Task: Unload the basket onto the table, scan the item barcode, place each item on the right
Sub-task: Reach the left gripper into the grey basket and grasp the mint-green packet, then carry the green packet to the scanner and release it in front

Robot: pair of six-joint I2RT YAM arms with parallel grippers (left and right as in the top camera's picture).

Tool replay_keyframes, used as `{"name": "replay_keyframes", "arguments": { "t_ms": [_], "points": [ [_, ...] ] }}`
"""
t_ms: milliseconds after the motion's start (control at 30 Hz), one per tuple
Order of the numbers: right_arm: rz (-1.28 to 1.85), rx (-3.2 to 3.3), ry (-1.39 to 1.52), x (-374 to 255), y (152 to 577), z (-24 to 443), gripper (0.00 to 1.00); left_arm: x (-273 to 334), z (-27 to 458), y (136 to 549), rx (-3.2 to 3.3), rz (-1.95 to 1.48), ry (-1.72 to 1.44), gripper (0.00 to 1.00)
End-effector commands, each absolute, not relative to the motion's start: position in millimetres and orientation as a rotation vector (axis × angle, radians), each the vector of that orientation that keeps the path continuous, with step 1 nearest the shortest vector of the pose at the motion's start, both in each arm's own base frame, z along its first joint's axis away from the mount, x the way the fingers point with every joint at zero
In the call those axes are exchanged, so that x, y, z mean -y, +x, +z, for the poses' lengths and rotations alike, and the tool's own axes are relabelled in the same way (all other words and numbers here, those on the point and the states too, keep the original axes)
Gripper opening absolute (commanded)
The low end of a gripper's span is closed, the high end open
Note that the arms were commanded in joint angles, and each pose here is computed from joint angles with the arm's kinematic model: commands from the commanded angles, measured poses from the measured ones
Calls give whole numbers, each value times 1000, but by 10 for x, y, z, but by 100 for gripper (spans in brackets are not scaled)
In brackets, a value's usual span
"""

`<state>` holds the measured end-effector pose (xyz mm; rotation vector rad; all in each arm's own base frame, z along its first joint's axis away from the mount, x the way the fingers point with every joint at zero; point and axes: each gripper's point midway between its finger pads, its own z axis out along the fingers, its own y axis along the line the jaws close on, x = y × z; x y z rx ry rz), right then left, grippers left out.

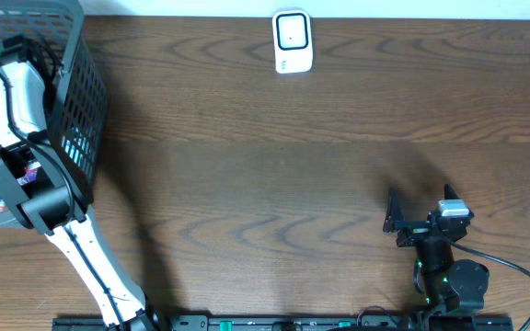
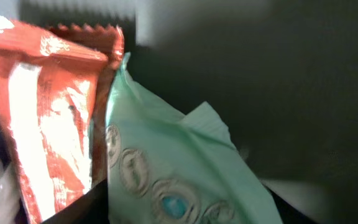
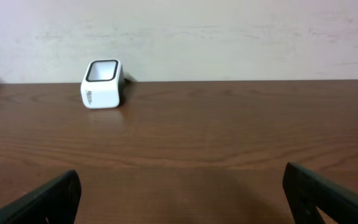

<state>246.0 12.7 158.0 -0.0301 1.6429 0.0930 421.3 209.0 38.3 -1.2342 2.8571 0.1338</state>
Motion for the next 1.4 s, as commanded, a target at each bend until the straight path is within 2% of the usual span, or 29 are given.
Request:
{"name": "replay_keyframes", "arguments": {
  "t_ms": [0,33,133,200,233,333,500,767,967,1033,1167,1267,1367],
  "points": [
    [77,-1644,-37,-112,2460,1570,99,-2071,262,4145,-2890,147,-1260,52],
    [77,-1644,-37,-112,2460,1570,99,-2067,260,4137,-2894,148,-1262,51],
    [77,-1644,-37,-112,2460,1570,99,-2055,263,4111,-2905,147,-1266,38],
    [77,-1644,-37,-112,2460,1570,99,-2047,264,4095,-2912,147,-1267,23],
    [77,-1644,-37,-112,2460,1570,99,-2047,269,4090,-2914,147,-1267,8],
    [77,-1644,-37,-112,2460,1570,99,-2068,365,4086,-2898,145,-1272,7],
    [77,-1644,-37,-112,2460,1570,99,-2161,814,4169,-2783,140,-1251,8],
    [77,-1644,-37,-112,2460,1570,99,-2391,2264,4362,-2356,143,-1124,7],
    [77,-1644,-37,-112,2460,1570,99,-2317,3422,4238,-2016,91,-1084,7],
    [77,-1644,-37,-112,2460,1570,99,-2138,3752,4226,-1936,-35,-1042,7],
    [77,-1644,-37,-112,2460,1570,99,-1492,4320,4351,-1878,-390,-754,7],
    [77,-1644,-37,-112,2460,1570,99,-997,4553,4430,-1869,-606,-545,7],
    [78,-1644,-38,-112,2460,1570,99,-602,4576,4487,-1894,-697,-441,7]
  ]
}}
